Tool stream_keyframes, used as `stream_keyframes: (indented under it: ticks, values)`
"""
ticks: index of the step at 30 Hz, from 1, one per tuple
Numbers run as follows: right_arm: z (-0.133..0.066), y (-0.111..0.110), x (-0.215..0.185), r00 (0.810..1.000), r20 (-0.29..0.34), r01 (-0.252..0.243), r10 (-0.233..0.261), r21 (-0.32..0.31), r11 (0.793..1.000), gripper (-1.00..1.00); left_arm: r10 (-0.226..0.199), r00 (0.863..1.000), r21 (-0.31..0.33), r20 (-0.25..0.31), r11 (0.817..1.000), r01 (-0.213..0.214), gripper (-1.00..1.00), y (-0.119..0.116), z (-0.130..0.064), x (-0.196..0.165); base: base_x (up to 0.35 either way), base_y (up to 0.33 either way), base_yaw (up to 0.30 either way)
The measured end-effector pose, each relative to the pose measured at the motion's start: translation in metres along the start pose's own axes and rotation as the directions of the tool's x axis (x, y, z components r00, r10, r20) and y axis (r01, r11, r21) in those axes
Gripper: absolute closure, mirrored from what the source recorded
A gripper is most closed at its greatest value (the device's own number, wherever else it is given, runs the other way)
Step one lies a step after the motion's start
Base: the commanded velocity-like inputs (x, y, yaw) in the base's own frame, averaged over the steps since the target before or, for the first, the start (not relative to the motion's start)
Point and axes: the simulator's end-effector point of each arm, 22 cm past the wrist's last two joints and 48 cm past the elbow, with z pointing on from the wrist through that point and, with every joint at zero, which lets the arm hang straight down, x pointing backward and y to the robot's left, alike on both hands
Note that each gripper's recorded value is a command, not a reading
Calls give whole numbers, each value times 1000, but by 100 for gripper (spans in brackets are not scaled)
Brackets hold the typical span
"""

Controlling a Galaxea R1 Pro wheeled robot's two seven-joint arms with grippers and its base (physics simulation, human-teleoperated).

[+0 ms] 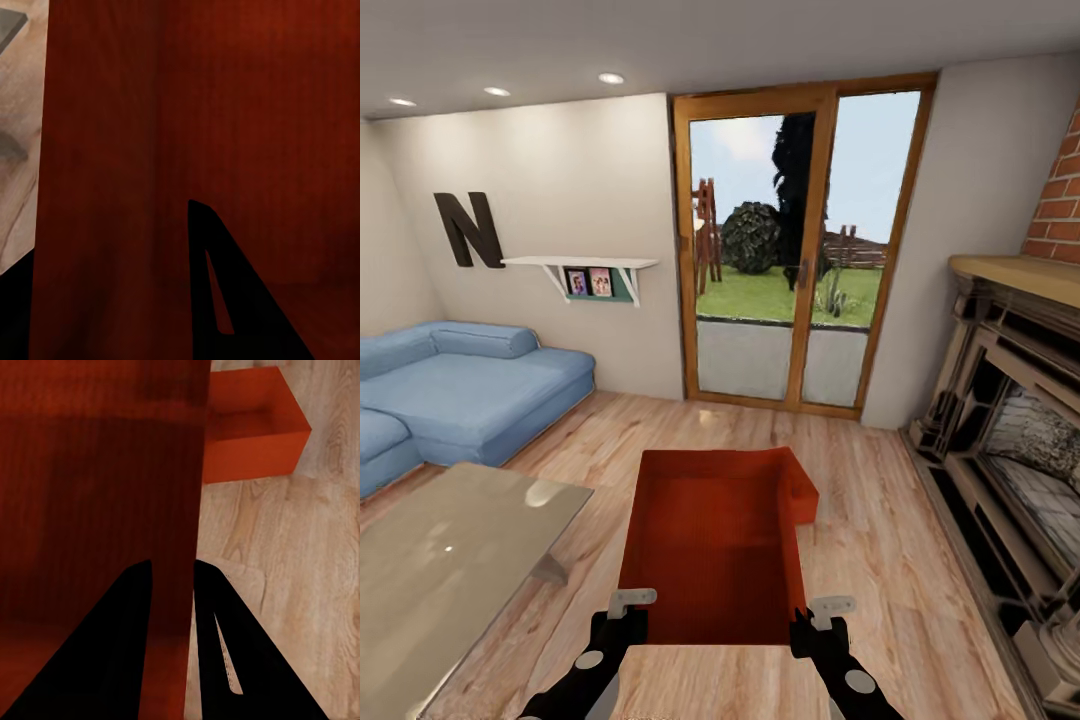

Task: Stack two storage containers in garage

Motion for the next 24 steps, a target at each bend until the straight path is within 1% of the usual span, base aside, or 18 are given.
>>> stream_keyframes:
  ticks: [24]
  values:
    - [0, 0, -2, 1000, 0, 6, -6, -1, 1000, 100, -3, 1000, 0, 1, 1000, 3, 100, 0, 0, 0, 0, 0, 295]
